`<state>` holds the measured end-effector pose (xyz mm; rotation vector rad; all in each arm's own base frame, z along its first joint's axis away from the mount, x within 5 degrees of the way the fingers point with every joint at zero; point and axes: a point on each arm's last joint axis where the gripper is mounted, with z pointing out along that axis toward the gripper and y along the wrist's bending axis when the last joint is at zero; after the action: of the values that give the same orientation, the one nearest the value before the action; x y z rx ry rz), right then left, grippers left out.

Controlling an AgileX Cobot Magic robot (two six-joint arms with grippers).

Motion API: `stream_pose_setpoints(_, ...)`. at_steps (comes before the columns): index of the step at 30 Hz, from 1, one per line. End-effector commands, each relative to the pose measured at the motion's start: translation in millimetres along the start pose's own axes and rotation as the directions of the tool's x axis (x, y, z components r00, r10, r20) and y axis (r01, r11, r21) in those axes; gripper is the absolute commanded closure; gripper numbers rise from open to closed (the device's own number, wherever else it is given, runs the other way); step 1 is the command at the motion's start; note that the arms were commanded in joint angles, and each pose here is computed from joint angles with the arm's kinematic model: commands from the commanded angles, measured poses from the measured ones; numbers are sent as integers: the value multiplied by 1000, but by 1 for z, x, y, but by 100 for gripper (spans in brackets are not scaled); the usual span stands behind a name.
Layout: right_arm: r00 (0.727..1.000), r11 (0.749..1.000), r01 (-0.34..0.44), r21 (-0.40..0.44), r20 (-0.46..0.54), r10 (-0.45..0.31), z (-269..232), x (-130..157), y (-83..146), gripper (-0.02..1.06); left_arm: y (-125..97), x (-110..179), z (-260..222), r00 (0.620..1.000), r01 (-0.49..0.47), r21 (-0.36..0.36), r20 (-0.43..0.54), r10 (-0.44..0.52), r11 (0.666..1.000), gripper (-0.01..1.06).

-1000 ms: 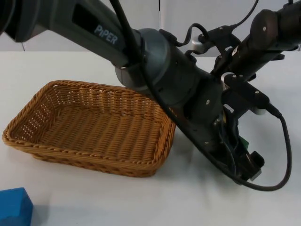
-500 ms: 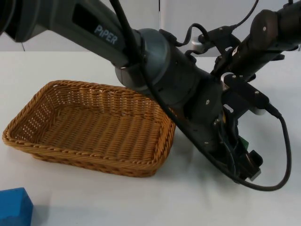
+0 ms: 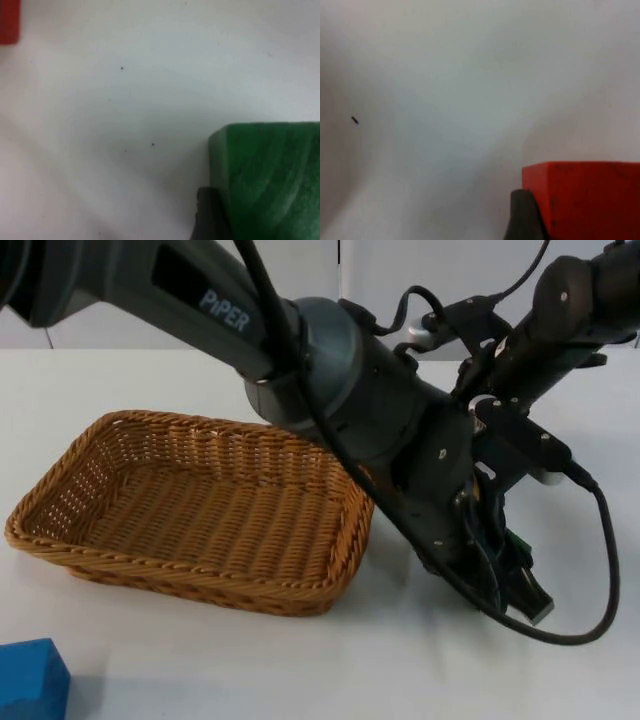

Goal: Pick up one cube with each hand and place exactly two cubes into the same basket, leaving the remaining cube outside.

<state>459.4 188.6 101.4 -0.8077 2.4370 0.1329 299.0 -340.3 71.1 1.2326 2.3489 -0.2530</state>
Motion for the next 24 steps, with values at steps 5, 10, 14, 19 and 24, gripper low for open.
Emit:
stream_pose_setpoints(5, 999, 1000, 10, 7, 53, -10, -27, -18, 0, 105, 1, -10, -17, 1000, 13, 0, 17, -13, 1000, 105)
stream_pose_setpoints(10, 997, 1000, 17, 12, 78, -18, -49, -29, -1, 105, 2, -15, -32, 1000, 12, 1, 14, -12, 1000, 105)
stream_pose_setpoints(14, 994, 1000, 21, 17, 110, -23, -74, -40, -2, 105, 2, -20, -45, 1000, 12, 2, 14, -12, 1000, 105)
stream_pose_setpoints(19, 985, 998, 43, 43, 167, -49, -115, -55, -4, 105, 3, -30, -72, 999, 33, 2, 32, -33, 999, 105)
stream_pose_setpoints(24, 977, 995, 66, 68, 197, -79, -149, -63, -4, 105, 4, -35, -95, 999, 32, 0, 33, -32, 1000, 105)
